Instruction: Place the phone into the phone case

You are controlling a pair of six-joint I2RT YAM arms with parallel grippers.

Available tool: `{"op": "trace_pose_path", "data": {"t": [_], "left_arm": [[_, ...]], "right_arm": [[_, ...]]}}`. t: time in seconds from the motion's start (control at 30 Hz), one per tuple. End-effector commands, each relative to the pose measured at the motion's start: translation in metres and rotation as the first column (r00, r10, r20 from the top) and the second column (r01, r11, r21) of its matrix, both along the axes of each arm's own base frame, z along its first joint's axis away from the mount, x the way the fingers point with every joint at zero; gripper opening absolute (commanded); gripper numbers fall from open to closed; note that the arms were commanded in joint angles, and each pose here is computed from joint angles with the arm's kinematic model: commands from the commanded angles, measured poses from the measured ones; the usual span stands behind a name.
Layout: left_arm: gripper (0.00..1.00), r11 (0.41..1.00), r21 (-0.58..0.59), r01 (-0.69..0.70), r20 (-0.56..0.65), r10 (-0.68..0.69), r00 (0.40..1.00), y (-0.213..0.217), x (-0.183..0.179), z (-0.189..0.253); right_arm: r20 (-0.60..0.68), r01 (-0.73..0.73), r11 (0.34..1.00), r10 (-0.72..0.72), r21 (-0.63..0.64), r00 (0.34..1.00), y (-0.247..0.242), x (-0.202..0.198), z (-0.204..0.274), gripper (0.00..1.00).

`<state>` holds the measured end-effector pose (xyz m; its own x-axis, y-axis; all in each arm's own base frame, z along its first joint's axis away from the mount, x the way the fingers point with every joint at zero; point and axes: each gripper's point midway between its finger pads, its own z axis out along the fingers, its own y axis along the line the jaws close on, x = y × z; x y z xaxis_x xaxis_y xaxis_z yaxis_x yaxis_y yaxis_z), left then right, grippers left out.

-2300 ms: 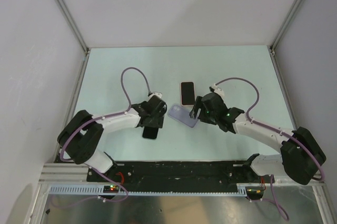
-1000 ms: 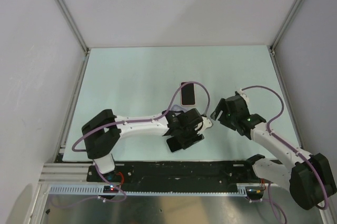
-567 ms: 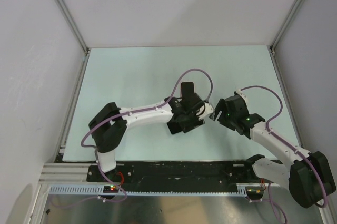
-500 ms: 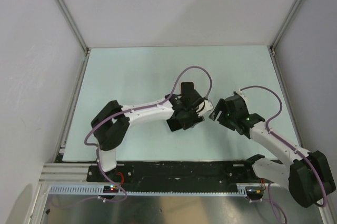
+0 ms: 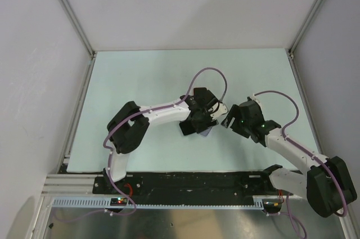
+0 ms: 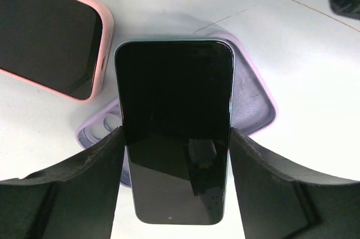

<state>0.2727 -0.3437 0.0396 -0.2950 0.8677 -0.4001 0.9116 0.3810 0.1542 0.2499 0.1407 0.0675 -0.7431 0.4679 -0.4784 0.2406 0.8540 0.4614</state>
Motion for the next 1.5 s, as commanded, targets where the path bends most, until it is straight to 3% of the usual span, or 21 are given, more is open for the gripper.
{"op": "trace_pose_path", "data": {"t": [0.0,0.17,0.33,0.47,0.57,0.63,0.73,0.8,0.87,0.93,1.2,1.47], "left_arm": [[0.74,0.996,-0.081,0.025,0.037,-0.022,0.999,-0.014,0.012,0.025],[0.88,0.980,-0.200,-0.015,0.028,0.021,0.999,-0.014,0.019,0.050],[0.94,0.960,-0.273,-0.068,0.030,0.080,0.996,-0.010,0.027,0.069],[0.91,0.897,-0.342,-0.279,0.026,0.306,0.952,0.005,0.036,0.088],[0.81,0.739,-0.412,-0.533,-0.019,0.578,0.816,0.033,0.037,0.103],[0.74,0.567,-0.435,-0.700,-0.127,0.731,0.671,0.055,0.024,0.098],[0.53,0.337,-0.427,-0.839,-0.267,0.840,0.473,0.081,0.003,0.082],[0.50,0.230,-0.413,-0.881,-0.325,0.867,0.378,0.093,-0.009,0.069],[0.48,0.162,-0.408,-0.898,-0.363,0.874,0.323,0.100,-0.017,0.060],[0.48,0.136,-0.405,-0.904,-0.390,0.869,0.305,0.100,-0.021,0.054],[0.59,0.137,-0.370,-0.919,-0.512,0.795,0.325,0.077,-0.027,0.034],[0.57,0.120,-0.337,-0.934,-0.591,0.746,0.309,0.060,-0.023,0.011]], "right_arm": [[0.047,-0.020,0.999,0.019,0.027,0.999,0.007,0.011,0.008,0.80],[0.071,-0.039,0.999,0.037,0.029,0.997,0.010,0.014,0.011,0.80],[0.096,-0.069,0.997,0.066,0.033,0.993,0.016,0.021,0.012,0.81],[0.102,-0.170,0.984,0.163,0.061,0.981,0.035,0.027,0.010,0.81],[0.123,-0.246,0.966,0.236,0.081,0.964,0.051,0.039,0.013,0.79],[0.125,-0.275,0.958,0.264,0.079,0.956,0.059,0.048,0.011,0.78],[0.116,-0.306,0.950,0.297,0.066,0.948,0.066,0.059,0.007,0.74],[0.130,-0.323,0.945,0.314,0.056,0.941,0.070,0.066,0.007,0.71],[0.145,-0.339,0.939,0.329,0.055,0.933,0.074,0.071,0.007,0.70],[0.157,-0.364,0.930,0.351,0.058,0.923,0.079,0.073,0.007,0.69],[0.134,-0.444,0.894,0.433,0.056,0.891,0.091,0.079,-0.009,0.67],[0.115,-0.462,0.883,0.453,0.077,0.884,0.097,0.077,-0.018,0.63]]}}
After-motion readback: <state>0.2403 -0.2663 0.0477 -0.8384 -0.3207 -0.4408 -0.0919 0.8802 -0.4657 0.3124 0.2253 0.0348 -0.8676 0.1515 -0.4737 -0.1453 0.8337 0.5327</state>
